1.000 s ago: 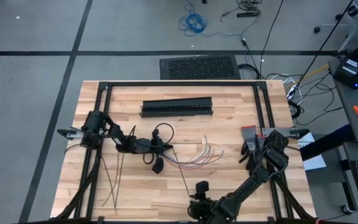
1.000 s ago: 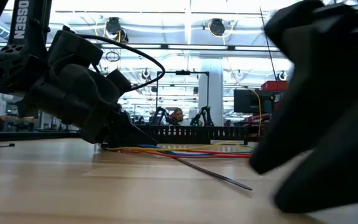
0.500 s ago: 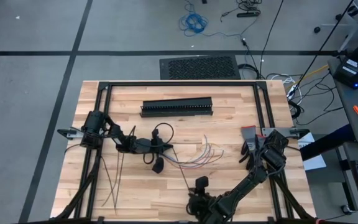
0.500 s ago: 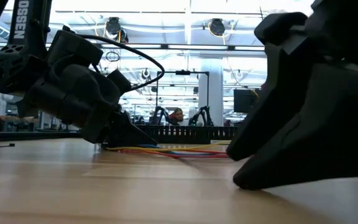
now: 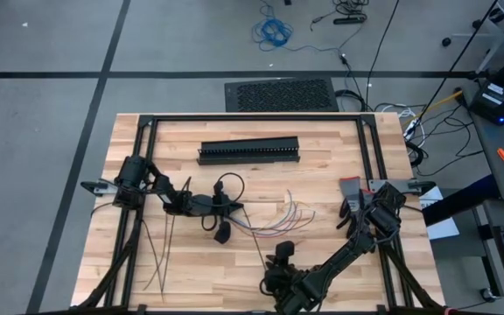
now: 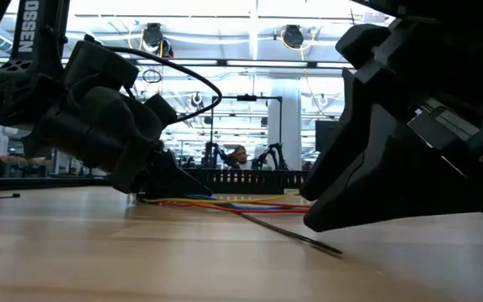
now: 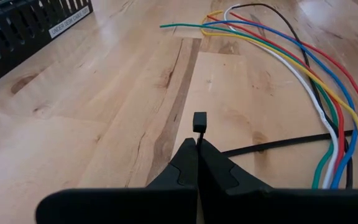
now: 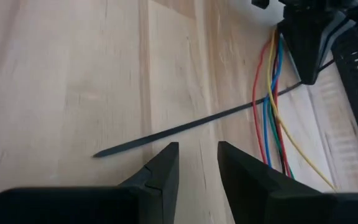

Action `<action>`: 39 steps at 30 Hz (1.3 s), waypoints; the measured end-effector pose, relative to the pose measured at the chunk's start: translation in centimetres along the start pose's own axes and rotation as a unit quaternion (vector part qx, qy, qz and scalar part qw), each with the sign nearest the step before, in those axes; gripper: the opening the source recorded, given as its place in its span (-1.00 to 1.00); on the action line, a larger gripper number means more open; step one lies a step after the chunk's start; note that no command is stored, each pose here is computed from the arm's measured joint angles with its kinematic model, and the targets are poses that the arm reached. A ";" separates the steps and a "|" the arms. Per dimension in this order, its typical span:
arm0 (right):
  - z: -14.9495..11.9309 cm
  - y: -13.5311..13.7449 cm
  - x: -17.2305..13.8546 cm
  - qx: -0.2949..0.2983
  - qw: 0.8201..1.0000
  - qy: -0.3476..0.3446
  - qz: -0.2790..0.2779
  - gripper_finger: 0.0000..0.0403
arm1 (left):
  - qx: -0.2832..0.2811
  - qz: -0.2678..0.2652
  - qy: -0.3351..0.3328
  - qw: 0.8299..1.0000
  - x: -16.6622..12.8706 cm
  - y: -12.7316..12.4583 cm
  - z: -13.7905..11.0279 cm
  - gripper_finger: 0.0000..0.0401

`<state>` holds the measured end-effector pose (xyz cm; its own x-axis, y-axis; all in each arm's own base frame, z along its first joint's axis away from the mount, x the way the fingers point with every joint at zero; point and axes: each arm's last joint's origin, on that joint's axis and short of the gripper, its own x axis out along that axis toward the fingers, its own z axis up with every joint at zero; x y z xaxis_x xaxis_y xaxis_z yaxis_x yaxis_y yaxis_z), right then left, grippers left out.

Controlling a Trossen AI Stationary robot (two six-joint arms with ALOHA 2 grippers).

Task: Ziptie cables
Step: Wrap the zip tie around the cable wires

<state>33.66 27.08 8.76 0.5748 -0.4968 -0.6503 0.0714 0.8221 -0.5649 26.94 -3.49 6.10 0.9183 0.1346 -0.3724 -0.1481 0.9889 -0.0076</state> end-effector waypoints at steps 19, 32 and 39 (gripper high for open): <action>1.2 1.6 -2.7 0.026 0.989 -0.024 0.140 -0.49 | 0.001 0.002 0.001 1.000 0.2 0.0 0.1 -1.00; 1.2 -0.1 -0.9 0.006 0.997 -0.009 0.070 -0.48 | 0.005 0.003 0.003 1.000 0.2 0.0 0.0 -1.00; 0.6 -0.8 -0.6 0.016 0.999 0.018 0.036 -0.48 | 0.005 0.003 0.003 1.000 0.2 -0.1 0.0 -1.00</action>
<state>33.73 26.88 9.85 0.5490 -0.4447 -0.7077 0.0574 0.8648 -0.4989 27.12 -3.53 6.08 0.9154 0.1393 -0.3775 -0.1487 0.9889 0.0044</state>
